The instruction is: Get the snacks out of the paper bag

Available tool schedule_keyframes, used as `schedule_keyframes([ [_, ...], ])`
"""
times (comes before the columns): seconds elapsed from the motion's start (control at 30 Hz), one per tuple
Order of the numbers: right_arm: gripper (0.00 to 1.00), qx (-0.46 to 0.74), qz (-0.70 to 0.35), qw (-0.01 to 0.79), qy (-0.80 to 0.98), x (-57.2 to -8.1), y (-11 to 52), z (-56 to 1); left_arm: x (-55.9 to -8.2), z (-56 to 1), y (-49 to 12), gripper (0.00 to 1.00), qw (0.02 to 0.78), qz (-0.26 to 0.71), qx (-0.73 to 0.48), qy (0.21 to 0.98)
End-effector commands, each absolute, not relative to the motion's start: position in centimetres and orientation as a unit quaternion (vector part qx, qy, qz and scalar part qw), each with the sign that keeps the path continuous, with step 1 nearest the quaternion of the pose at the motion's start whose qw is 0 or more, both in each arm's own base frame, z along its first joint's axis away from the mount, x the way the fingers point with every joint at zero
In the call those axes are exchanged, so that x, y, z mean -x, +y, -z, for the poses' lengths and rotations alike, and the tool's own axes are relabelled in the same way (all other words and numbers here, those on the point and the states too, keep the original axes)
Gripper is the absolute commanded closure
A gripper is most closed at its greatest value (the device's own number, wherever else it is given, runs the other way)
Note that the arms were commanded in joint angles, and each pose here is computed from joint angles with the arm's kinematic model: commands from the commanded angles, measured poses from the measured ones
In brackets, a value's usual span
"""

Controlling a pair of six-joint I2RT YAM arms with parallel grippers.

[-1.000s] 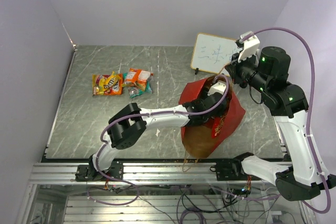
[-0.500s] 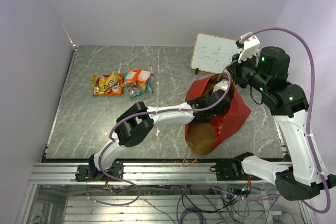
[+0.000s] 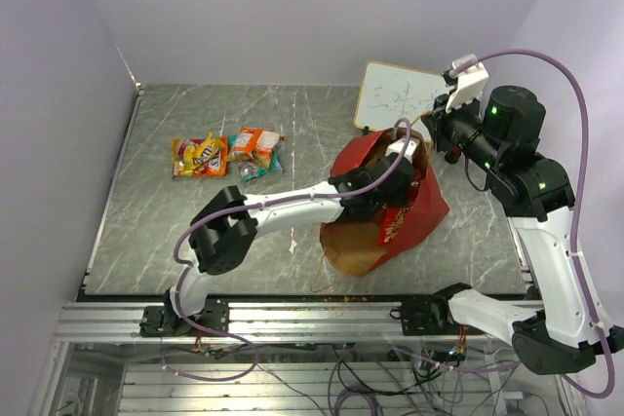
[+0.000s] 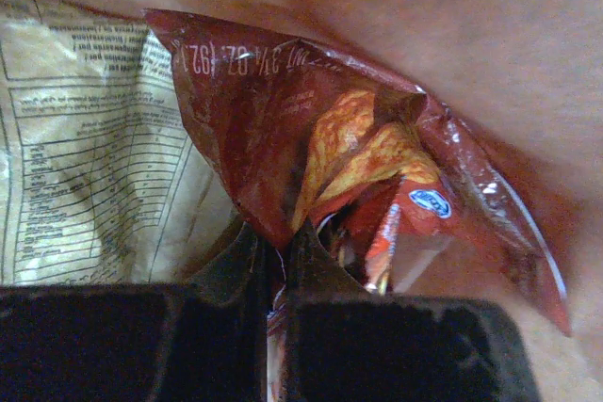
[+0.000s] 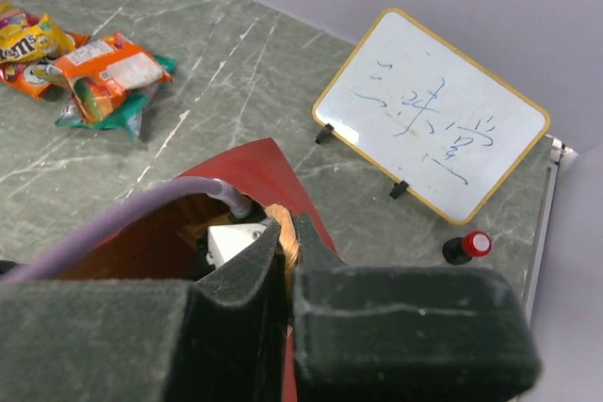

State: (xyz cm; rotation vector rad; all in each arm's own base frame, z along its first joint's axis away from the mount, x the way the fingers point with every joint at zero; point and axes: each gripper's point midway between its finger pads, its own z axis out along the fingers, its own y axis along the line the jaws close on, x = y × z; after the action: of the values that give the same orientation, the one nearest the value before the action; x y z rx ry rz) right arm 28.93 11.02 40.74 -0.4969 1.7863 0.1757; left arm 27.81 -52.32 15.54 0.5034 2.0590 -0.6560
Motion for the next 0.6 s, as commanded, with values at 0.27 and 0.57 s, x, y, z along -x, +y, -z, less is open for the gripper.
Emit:
schedule_keyframes([
  [0.27, 1.00, 0.184, -0.053, 0.664, 0.722, -29.5, 9.9, -43.9, -26.2, -25.4, -48.3, 0.93, 0.483, 0.285, -0.235, 0.794],
  [0.57, 1.00, 0.174, -0.044, 0.669, 0.721, -30.1, 9.7, -43.8, -24.2, -32.2, -45.0, 0.93, 0.504, 0.308, -0.269, 0.761],
])
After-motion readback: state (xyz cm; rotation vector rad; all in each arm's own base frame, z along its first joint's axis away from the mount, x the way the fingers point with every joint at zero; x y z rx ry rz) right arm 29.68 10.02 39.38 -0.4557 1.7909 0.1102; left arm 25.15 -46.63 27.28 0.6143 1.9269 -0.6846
